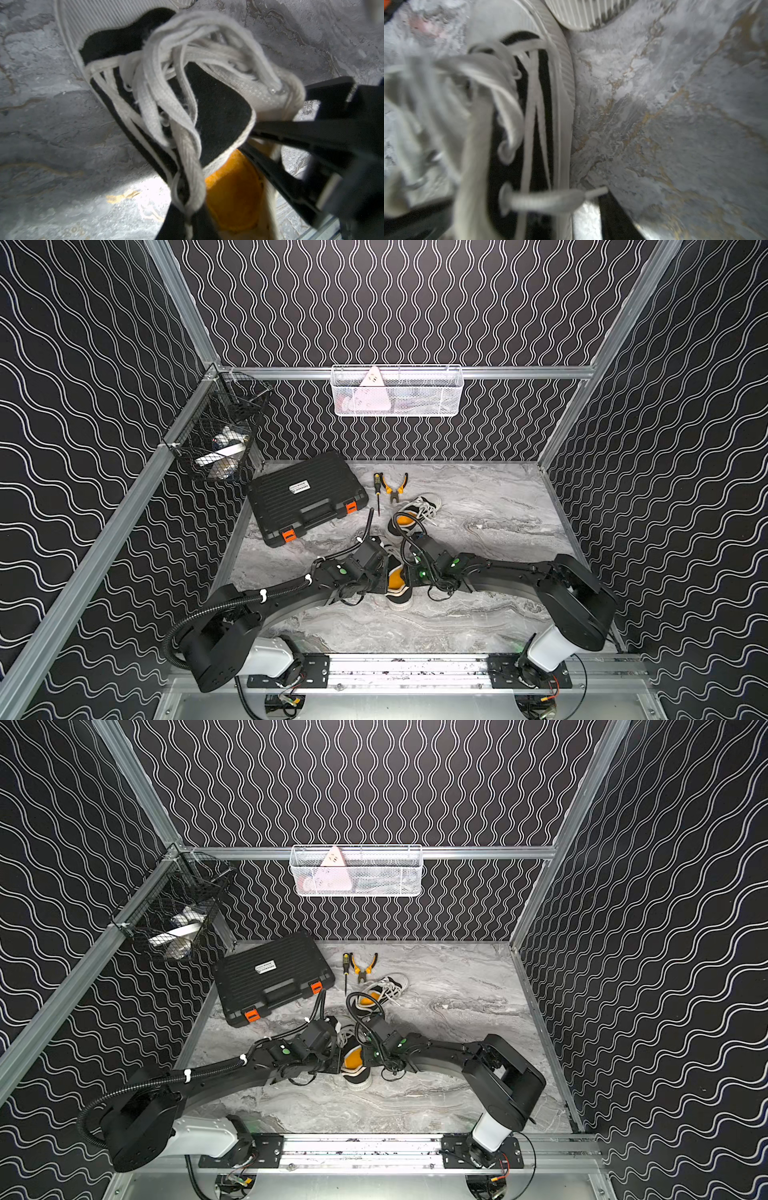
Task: Insert the insole into the shoe
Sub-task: Insert the insole into the shoe, then move the shoe to the center of the board.
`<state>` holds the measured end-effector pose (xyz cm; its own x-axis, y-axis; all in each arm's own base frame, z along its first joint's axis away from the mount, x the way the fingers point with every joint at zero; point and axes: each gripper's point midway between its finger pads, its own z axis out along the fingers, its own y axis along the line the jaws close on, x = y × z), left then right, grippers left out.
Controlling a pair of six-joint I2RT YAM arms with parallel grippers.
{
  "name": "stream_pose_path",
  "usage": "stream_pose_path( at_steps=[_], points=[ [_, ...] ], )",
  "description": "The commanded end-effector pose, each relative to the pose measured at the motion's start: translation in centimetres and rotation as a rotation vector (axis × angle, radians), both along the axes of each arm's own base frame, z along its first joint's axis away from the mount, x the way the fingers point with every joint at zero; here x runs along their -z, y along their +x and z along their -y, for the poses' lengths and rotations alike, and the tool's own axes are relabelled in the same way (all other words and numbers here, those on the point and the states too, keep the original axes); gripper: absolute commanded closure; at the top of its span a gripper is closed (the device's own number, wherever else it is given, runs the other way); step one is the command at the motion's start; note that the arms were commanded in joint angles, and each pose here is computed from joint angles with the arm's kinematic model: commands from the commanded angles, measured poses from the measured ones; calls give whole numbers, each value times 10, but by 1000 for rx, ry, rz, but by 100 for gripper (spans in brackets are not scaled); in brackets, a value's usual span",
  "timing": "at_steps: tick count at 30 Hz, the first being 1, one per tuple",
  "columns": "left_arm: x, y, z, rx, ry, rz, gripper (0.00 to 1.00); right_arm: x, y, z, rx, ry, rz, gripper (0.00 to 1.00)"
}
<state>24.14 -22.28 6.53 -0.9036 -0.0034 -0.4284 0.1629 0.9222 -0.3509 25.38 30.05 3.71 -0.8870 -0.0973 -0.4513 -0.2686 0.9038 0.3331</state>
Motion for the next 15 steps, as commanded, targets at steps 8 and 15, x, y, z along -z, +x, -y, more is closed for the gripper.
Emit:
stream_pose_path(
  at_steps=[8, 15],
  points=[
    [-35, 2, -25, -53, 125, 98, 41, -30, -6, 13, 85, 84, 26, 100],
    [-96, 28, -17, -40, 146, 207, 31, -40, -23, 79, 207, -3, 41, 100]
  ],
)
